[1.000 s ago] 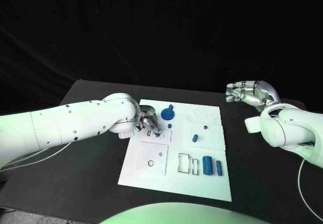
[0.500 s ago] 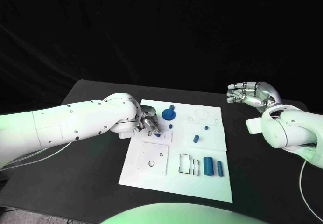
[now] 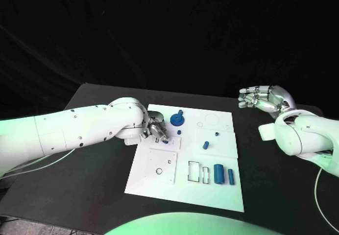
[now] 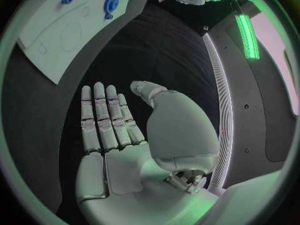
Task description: Assemble the parts on the task board
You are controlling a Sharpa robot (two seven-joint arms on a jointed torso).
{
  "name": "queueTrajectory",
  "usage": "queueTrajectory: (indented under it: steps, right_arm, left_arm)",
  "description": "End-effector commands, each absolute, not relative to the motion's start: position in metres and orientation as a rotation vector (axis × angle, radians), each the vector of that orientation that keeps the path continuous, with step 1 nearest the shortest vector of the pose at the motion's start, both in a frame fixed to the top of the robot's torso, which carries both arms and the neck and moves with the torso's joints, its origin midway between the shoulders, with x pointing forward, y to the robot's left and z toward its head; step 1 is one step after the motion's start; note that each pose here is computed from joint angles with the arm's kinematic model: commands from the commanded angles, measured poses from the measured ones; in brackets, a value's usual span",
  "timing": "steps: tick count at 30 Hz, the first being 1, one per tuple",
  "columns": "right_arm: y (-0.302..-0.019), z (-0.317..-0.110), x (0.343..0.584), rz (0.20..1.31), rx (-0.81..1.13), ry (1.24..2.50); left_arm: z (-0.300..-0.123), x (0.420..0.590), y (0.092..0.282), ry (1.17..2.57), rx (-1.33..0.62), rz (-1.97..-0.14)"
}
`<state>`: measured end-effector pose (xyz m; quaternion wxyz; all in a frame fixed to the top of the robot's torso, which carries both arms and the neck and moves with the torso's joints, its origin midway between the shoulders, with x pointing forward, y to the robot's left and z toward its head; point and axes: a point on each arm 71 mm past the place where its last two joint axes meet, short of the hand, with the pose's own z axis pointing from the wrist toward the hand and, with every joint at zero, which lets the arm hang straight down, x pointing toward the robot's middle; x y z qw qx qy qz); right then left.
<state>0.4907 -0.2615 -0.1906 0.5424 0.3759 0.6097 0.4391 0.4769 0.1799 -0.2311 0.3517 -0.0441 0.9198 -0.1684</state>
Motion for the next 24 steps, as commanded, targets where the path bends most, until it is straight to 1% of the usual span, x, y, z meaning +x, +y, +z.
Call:
queueTrajectory:
  steps: [1,24]
  right_arm:
    - [-0.2597,-0.1905,0.4901,1.056,0.874,1.458]
    - [-0.26,-0.1902,0.4896,1.059,0.872,1.456]
  left_arm:
    - [-0.2327,0.4748,0.178,2.406,-0.087,-0.435]
    - [-0.2333,0.4758,0.176,2.412,-0.079,-0.432]
